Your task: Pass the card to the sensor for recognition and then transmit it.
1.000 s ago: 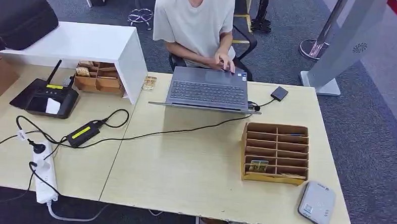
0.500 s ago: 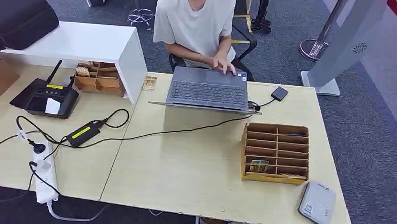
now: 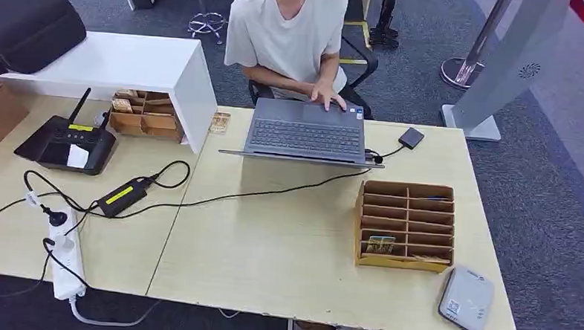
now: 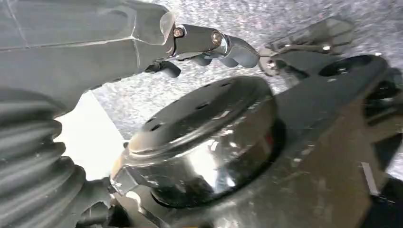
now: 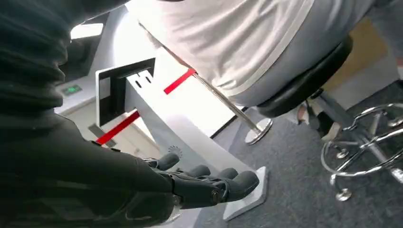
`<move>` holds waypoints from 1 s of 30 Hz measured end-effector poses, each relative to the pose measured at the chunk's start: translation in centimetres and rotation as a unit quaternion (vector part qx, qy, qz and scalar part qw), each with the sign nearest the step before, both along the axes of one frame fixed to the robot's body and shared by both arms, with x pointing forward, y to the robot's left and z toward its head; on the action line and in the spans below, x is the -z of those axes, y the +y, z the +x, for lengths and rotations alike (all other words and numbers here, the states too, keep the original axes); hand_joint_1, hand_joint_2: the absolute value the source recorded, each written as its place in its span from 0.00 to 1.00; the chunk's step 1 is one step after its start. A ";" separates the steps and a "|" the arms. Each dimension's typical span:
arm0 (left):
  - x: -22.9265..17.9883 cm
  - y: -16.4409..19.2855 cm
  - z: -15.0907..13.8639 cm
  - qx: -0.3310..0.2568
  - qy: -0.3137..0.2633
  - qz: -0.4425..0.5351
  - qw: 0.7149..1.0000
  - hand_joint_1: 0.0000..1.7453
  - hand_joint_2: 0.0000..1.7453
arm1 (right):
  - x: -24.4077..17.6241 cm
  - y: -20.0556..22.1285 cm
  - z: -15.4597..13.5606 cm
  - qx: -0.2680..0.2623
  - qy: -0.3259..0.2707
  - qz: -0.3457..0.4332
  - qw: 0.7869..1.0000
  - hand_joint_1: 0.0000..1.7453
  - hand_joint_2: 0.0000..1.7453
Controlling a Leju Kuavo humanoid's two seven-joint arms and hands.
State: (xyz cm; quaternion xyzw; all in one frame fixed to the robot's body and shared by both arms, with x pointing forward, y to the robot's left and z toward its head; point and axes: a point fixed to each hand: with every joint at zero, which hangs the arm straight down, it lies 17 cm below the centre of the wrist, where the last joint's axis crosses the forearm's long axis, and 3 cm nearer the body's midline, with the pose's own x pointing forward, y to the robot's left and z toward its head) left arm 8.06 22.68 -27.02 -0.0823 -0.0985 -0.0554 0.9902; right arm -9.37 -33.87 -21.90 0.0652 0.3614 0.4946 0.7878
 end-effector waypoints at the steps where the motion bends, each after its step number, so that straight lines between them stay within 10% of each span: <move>1: 0.0 0.1 -0.1 0.001 0.003 0.002 1.000 0.00 1.00 | 0.1 0.5 0.0 -0.001 -0.001 0.004 1.000 0.00 1.00; 30: 0.1 0.8 0.2 0.045 0.001 0.016 0.999 0.00 1.00 | 2.0 7.3 0.1 0.095 -0.067 0.039 0.992 0.00 1.00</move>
